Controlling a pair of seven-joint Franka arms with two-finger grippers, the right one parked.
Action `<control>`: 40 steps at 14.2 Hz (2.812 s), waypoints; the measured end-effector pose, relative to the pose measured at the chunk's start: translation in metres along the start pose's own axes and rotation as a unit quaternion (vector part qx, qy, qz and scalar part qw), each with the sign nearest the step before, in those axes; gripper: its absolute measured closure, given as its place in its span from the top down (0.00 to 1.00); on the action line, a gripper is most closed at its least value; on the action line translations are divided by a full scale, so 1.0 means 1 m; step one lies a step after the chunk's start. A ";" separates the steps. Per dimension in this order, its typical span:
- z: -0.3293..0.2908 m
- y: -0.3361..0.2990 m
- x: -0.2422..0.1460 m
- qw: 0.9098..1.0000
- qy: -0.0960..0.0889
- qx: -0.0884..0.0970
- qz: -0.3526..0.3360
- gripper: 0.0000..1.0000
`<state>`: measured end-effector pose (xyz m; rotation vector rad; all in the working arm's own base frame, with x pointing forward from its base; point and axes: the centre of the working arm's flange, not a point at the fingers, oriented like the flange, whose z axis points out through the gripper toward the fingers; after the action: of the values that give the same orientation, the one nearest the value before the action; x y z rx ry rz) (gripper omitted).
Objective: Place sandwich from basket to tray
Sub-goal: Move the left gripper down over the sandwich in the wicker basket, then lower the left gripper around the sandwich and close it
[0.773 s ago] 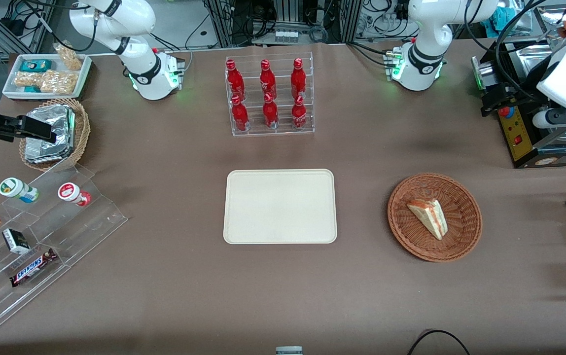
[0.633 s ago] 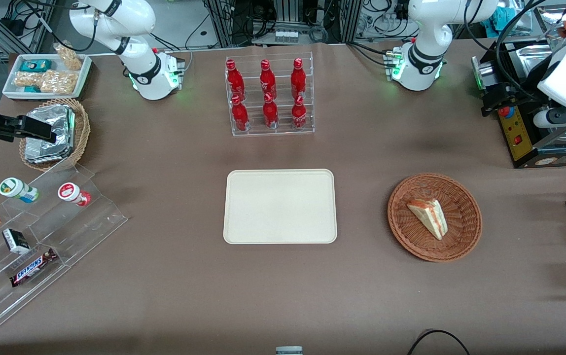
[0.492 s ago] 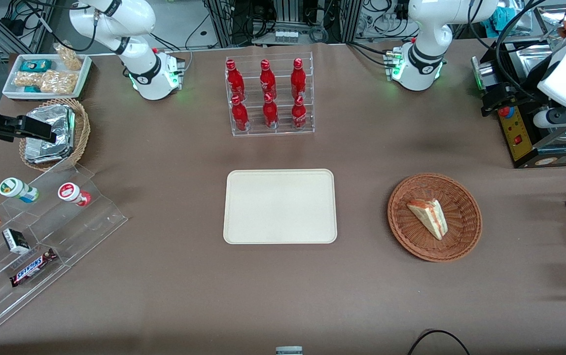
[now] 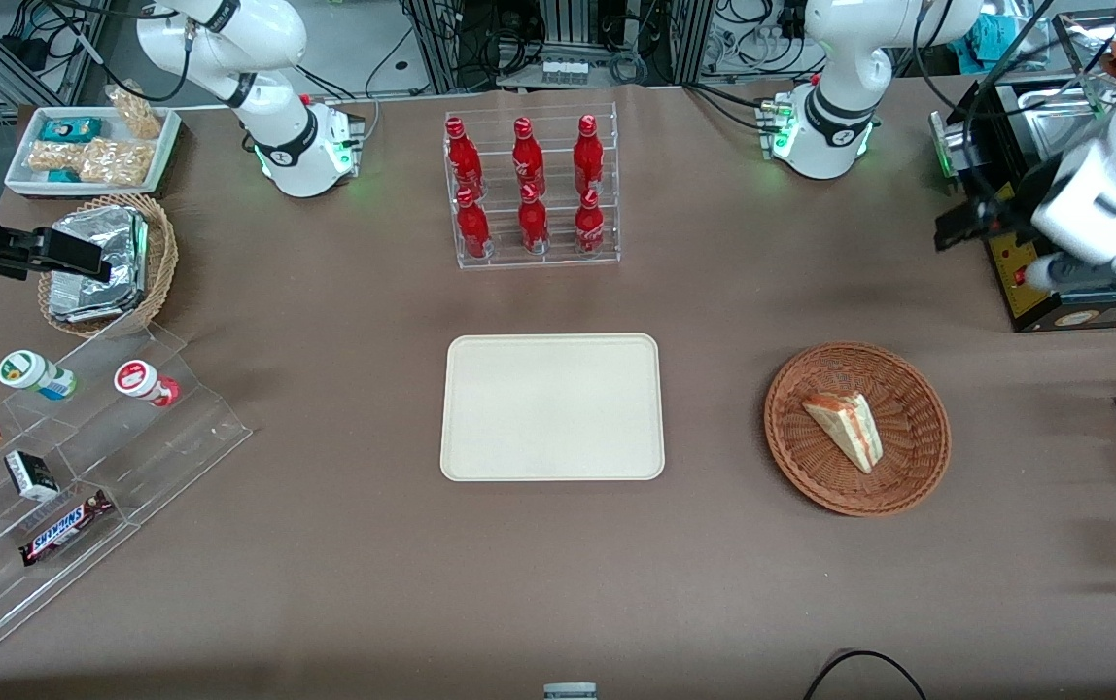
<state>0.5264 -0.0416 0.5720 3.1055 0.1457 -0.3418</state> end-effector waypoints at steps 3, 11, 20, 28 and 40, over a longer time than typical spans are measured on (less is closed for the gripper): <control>0.057 -0.006 0.043 0.999 0.016 -0.015 -0.034 1.00; 0.179 -0.022 0.106 0.970 0.026 -0.061 -0.234 1.00; 0.269 -0.020 0.110 0.966 -0.003 -0.054 -0.254 1.00; 0.263 -0.017 0.125 0.948 0.015 -0.105 -0.299 1.00; 0.305 0.004 0.142 0.949 0.026 -0.105 -0.297 1.00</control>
<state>0.5983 -0.0403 0.2435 2.7862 1.0498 -0.2260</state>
